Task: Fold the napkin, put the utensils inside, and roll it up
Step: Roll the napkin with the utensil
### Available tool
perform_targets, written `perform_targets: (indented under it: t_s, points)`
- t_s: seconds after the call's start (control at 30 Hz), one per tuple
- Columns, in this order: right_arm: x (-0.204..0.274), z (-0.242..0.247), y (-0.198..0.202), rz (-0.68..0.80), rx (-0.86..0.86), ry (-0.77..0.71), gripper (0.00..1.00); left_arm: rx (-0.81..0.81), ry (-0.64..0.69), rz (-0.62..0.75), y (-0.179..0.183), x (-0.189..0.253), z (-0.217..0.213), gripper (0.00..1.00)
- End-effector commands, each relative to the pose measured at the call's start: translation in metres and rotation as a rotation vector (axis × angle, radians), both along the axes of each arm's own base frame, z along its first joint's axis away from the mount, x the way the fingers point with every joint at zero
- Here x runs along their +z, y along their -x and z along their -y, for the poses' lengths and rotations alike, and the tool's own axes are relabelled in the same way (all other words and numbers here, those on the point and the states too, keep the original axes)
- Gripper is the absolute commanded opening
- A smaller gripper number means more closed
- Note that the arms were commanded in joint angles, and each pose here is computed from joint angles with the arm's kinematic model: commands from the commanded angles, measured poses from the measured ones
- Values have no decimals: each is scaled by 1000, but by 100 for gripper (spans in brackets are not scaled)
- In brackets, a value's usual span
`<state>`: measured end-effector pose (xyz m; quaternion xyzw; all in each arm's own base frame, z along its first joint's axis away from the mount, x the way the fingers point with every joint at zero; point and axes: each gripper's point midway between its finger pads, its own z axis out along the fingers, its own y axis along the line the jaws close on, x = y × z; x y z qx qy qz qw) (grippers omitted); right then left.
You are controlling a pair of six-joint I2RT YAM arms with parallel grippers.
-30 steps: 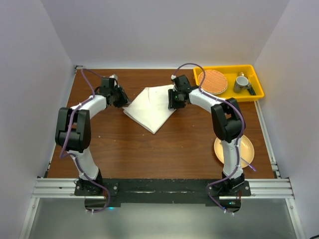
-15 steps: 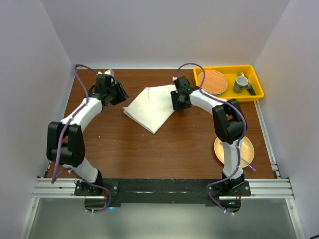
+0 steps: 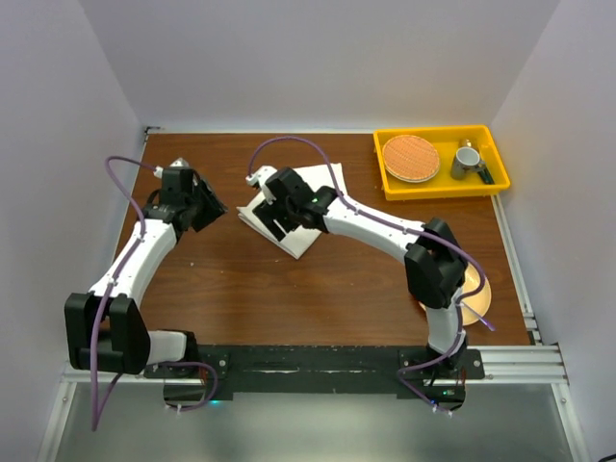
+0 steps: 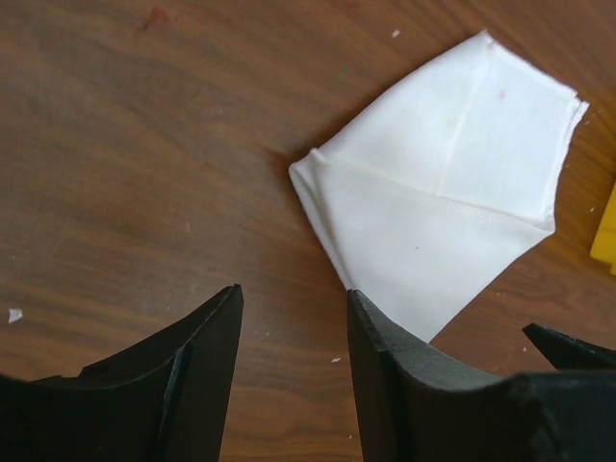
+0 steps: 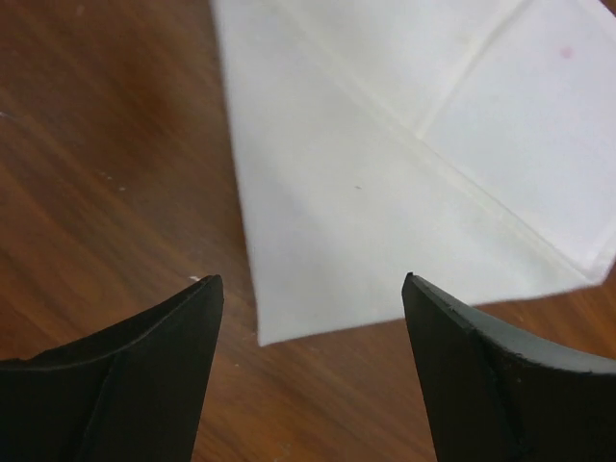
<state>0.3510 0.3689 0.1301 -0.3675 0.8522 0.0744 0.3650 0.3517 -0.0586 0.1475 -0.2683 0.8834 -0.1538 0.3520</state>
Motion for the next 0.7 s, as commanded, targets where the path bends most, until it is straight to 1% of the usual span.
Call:
perform_targets:
  t_s: [0.0, 0.03, 0.07, 0.1, 0.17, 0.23, 0.3, 0.47, 0.67]
  points:
    - [-18, -22, -2, -45, 83, 6, 65, 13, 30, -71, 19, -17, 1, 52]
    - [-23, -23, -2, -52, 78, 11, 63, 10, 23, -79, 21, -20, 0, 52]
    - [-26, -25, -1, -65, 89, 6, 56, 5, 19, -86, 24, -23, 0, 52]
    - [-29, -28, 1, -76, 103, 0, 55, -6, 20, -86, 25, -22, 0, 52]
    - [-37, -34, 1, -90, 117, -9, 55, -17, 33, -85, 29, -22, 3, 52]
    - [-45, -39, 2, -102, 135, 11, 63, -27, 56, -49, 29, -15, 7, 52]
    - [-49, -41, 1, -103, 144, 28, 67, -36, 63, -36, 31, -14, 8, 52]
    - [-66, -40, 0, -113, 138, 67, 68, -54, 71, -22, 32, -10, 11, 52]
    - [-70, -46, -3, -123, 157, 78, 68, -80, 86, -18, 34, -11, 16, 52]
